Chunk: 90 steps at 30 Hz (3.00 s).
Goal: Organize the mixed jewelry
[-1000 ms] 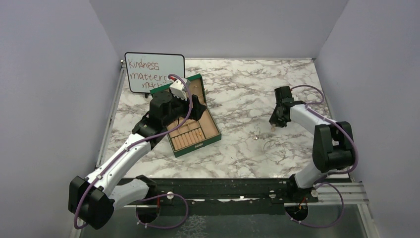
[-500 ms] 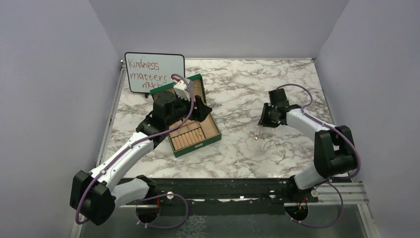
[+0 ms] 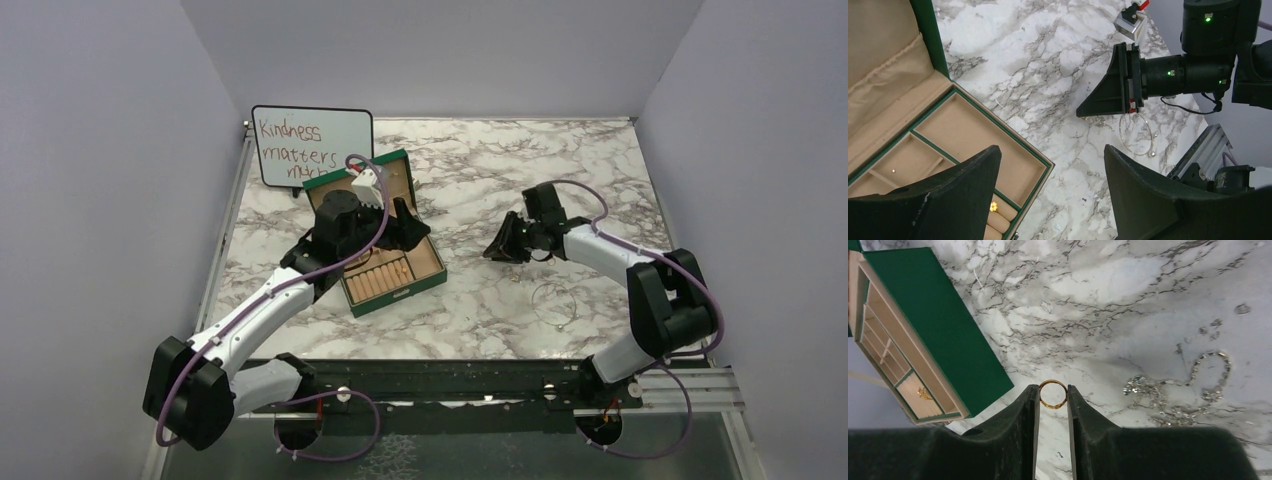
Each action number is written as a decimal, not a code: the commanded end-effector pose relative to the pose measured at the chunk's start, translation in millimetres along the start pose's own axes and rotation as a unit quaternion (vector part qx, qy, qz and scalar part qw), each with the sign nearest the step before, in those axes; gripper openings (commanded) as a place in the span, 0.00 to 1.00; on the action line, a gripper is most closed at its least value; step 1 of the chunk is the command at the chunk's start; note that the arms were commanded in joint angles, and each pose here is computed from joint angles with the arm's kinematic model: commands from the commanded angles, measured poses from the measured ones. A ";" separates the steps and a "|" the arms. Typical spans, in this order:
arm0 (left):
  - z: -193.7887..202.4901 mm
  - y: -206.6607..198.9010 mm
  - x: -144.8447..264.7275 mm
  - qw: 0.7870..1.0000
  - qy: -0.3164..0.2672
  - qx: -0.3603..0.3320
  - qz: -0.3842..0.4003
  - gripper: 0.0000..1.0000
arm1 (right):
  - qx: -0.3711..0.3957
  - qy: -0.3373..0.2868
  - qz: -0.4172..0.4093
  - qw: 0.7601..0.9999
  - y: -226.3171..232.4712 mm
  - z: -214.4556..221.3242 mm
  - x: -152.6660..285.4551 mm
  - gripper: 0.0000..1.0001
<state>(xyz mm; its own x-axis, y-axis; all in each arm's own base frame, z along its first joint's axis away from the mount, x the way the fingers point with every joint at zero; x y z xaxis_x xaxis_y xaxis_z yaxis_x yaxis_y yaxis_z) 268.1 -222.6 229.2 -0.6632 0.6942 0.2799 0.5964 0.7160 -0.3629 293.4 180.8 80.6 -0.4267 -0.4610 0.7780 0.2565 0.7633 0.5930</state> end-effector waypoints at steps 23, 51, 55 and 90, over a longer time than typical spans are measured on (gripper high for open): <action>27.0 -25.0 -14.6 0.991 0.012 0.100 0.085 0.72 | -0.178 0.070 -0.181 0.965 72.6 27.0 48.4 0.29; 39.1 -54.7 -62.4 0.998 -0.031 0.045 -0.003 0.50 | -0.354 -0.040 -0.144 0.923 98.5 28.5 61.3 0.29; 35.9 -56.0 -65.3 0.998 -0.038 0.049 -0.002 0.47 | -0.355 -0.035 -0.146 0.923 98.9 30.0 61.2 0.29; 32.5 -66.7 -77.1 0.998 -0.039 0.039 0.017 0.12 | -0.360 -0.013 -0.158 0.919 103.1 33.7 57.4 0.29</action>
<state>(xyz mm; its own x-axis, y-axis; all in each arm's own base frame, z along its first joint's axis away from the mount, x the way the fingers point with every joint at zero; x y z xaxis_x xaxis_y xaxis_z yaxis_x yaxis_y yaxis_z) 259.2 -318.6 182.0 -0.6634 0.7011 0.2614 0.5588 0.6966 -0.4500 268.2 244.9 183.1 -0.6122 -0.5749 0.5429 0.6106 0.0924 0.7865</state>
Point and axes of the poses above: each gripper's point midway between its finger pads, its own x axis back along the fingers, its own y axis along the line the jaws close on, z = x × y, the point moved 3 cm from there along x, back along the fingers, and after that the axes turned 9 degrees about -x, right-handed, at the moved point
